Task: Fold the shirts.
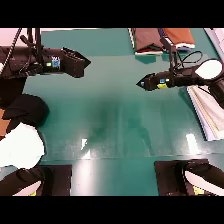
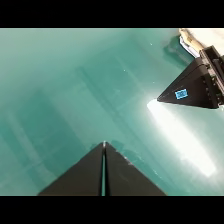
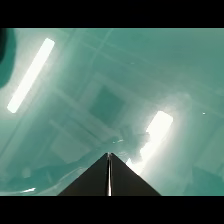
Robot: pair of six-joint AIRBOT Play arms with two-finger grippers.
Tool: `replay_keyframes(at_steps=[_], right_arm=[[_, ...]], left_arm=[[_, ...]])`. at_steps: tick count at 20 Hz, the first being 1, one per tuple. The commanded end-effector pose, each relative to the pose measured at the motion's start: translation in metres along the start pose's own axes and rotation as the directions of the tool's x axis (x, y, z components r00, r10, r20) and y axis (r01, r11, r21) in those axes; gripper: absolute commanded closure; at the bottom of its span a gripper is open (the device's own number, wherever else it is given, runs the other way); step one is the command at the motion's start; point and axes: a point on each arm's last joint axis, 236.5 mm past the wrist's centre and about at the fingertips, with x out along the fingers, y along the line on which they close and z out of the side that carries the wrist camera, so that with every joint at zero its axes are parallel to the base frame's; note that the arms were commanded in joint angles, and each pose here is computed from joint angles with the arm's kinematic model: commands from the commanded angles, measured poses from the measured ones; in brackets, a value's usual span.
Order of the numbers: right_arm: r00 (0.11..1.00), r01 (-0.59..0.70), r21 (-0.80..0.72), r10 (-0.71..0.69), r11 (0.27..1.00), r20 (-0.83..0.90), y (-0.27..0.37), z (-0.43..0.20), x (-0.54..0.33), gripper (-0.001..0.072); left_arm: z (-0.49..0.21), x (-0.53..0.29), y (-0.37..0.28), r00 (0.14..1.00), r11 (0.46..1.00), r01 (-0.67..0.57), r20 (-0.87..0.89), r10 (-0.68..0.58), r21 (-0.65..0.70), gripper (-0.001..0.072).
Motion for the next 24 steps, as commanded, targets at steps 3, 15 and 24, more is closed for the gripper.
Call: replay_keyframes(at_steps=[3,15,24], right_arm=[[1.000,-0.002,0.001,0.002,1.000,-0.001,0.001,0.000,0.000,0.0691],[1.000,-0.007,0.001,0.007,1.000,-0.016,0.002,-0.004,0.000,0.0691],[1.000,-0.009,0.001,0.009,1.000,-0.020,0.002,-0.005,0.000,0.0691]], left_arm=[[0.000,0.000,0.000,1.000,1.000,0.001,0.000,-0.001,0.000,0.0685],[0.014,-0.009,0.055,0.979,0.978,-0.198,0.056,0.195,0.064,0.0685],[-0.185,-0.120,0.313,0.598,0.589,-0.786,-0.477,0.644,-0.191,0.0086]])
